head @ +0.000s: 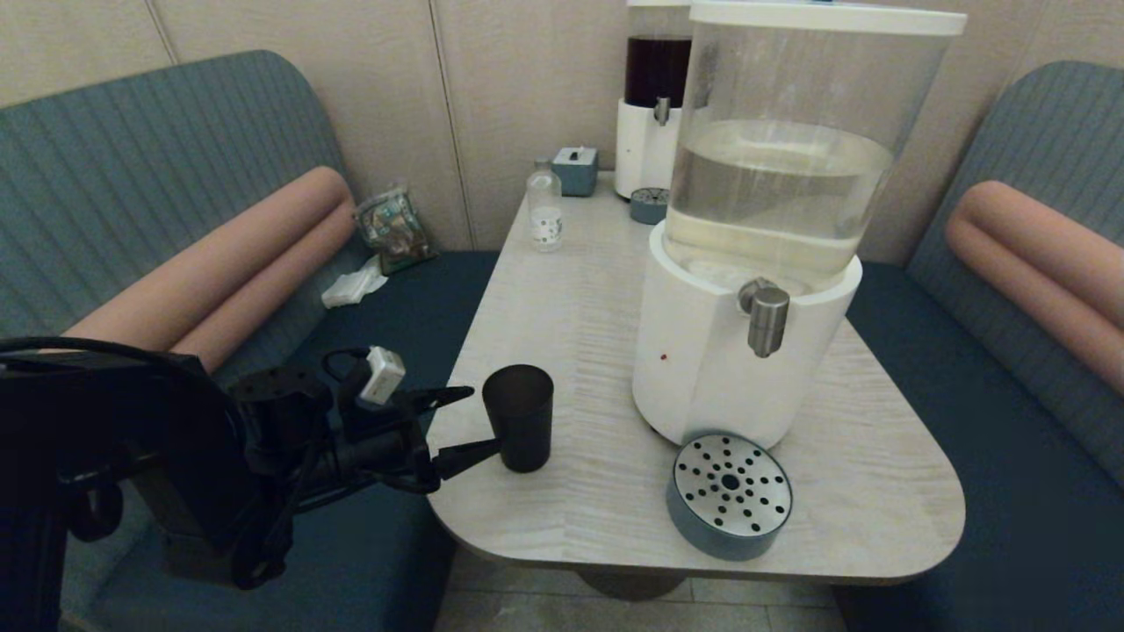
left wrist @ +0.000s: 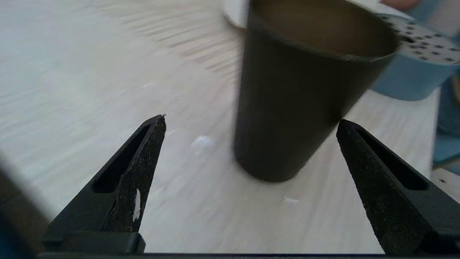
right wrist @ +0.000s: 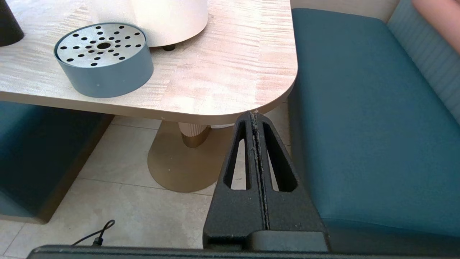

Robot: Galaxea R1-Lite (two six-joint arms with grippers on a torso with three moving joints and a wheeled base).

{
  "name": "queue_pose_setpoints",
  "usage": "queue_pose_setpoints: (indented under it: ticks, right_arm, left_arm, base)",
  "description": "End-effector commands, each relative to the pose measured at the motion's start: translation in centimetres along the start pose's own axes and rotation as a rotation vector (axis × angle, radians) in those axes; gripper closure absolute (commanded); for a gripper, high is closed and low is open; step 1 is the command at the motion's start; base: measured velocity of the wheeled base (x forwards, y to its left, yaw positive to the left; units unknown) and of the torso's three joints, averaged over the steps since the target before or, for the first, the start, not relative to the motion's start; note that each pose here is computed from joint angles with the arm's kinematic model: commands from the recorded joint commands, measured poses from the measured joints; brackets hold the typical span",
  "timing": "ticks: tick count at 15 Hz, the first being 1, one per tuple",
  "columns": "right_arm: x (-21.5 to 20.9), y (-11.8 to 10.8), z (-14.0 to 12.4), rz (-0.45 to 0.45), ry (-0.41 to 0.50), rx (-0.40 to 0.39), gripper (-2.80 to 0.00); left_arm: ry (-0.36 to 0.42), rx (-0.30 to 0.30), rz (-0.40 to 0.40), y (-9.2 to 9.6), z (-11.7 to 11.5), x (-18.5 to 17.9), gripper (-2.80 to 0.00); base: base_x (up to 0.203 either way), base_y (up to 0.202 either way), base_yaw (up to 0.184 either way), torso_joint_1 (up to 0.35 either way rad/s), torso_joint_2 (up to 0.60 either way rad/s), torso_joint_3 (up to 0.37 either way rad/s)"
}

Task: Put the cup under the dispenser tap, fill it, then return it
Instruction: Pick up the cup

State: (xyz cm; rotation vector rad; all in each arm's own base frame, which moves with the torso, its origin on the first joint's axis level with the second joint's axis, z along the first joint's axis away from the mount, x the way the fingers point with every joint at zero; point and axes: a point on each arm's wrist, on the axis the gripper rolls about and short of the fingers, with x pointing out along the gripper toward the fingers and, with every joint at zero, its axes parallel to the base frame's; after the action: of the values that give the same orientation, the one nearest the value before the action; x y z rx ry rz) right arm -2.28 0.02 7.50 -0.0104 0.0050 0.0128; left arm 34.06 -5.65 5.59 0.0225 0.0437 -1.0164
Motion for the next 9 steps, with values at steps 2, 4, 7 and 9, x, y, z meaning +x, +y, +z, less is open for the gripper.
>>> queue_pose_setpoints:
  ticks: [2, 4, 7, 9]
  right_arm:
    - [0.0, 0.0, 0.0, 0.001, 0.0, 0.0, 0.0]
    - [0.0, 0.0, 0.0, 0.001, 0.0, 0.0, 0.0]
    - [0.0, 0.0, 0.0, 0.001, 0.0, 0.0, 0.0]
    - [0.0, 0.0, 0.0, 0.001, 0.0, 0.0, 0.0]
  left_arm:
    - [-0.004, 0.006, -0.045, -1.1, 0.2, 1.0, -2.8]
    - [-0.005, 0.003, -0.073, -1.8, 0.2, 1.7, -2.8]
    - [-0.03, 0.018, -0.057, -1.5, 0.7, 3.0, -2.8]
    - [-0.043, 0.028, -0.031, -0.8, 0.7, 3.6, -2.8]
  base:
    - [0.0, 0.0, 0.0, 0.0, 0.0, 0.0]
    - [0.0, 0.0, 0.0, 0.0, 0.0, 0.0]
    - [0.0, 0.0, 0.0, 0.0, 0.0, 0.0]
    - [0.0, 0.0, 0.0, 0.0, 0.0, 0.0]
